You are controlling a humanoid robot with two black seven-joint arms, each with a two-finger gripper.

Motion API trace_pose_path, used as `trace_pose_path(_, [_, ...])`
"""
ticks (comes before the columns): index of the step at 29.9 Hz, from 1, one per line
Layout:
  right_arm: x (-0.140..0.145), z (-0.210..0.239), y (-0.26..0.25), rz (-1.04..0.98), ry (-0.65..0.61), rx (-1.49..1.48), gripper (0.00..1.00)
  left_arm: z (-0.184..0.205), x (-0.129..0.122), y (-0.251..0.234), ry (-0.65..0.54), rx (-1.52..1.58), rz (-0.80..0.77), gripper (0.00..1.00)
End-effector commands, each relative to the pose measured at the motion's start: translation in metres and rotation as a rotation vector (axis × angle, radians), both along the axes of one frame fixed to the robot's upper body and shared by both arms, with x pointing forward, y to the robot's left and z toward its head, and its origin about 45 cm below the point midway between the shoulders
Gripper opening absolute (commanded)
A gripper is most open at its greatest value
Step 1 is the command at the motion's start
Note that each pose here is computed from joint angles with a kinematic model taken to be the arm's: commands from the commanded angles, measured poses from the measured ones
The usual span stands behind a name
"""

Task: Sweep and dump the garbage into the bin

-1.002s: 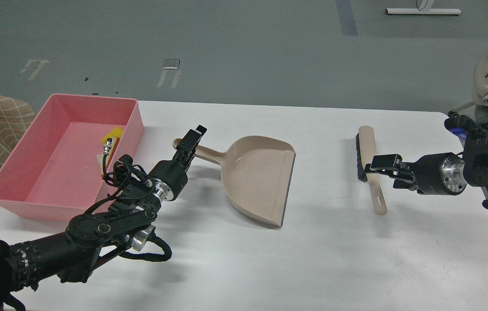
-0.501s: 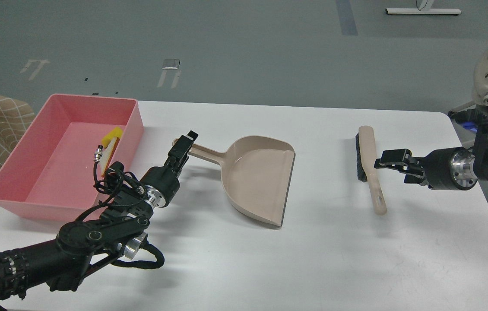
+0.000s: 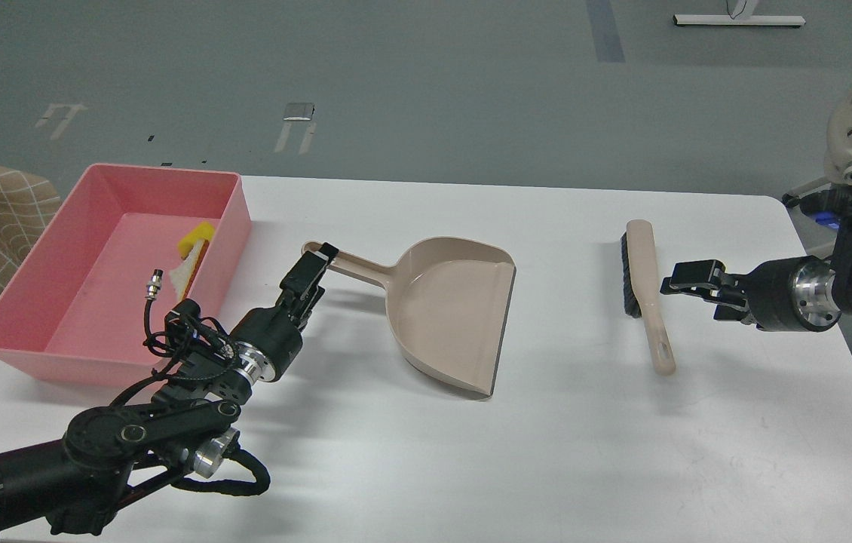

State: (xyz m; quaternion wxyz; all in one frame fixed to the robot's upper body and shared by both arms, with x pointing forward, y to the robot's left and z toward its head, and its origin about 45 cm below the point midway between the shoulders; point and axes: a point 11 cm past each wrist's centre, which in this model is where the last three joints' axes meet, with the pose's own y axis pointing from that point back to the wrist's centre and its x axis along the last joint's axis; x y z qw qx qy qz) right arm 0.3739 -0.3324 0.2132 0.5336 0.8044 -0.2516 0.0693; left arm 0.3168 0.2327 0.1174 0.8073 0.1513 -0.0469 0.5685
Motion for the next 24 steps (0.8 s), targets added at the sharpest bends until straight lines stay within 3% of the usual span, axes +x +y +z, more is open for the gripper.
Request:
trace_pose_path(1, [0.004, 0.006, 0.001, 0.003, -0.014, -0.001, 0.93, 0.003, -0.008, 0.004, 0.010, -0.009, -0.007, 0.94])
trace_pose_path(8, [0.014, 0.027, -0.001, 0.001, -0.063, -0.012, 0.93, 0.025, -0.023, 0.004, 0.004, -0.049, -0.050, 0.94])
trace_pose_path(15, [0.039, 0.072, 0.012, 0.027, -0.171, -0.004, 0.93, 0.055, -0.022, 0.016, -0.041, -0.051, -0.064, 0.94])
trace_pose_path(18, [0.048, 0.094, 0.020, 0.029, -0.228, 0.037, 0.93, 0.070, -0.010, 0.023, -0.082, -0.034, -0.055, 0.94])
trace_pose_path(24, [0.066, 0.153, 0.033, 0.010, -0.382, 0.173, 0.96, 0.135, 0.035, 0.040, -0.255, 0.028, -0.047, 0.94])
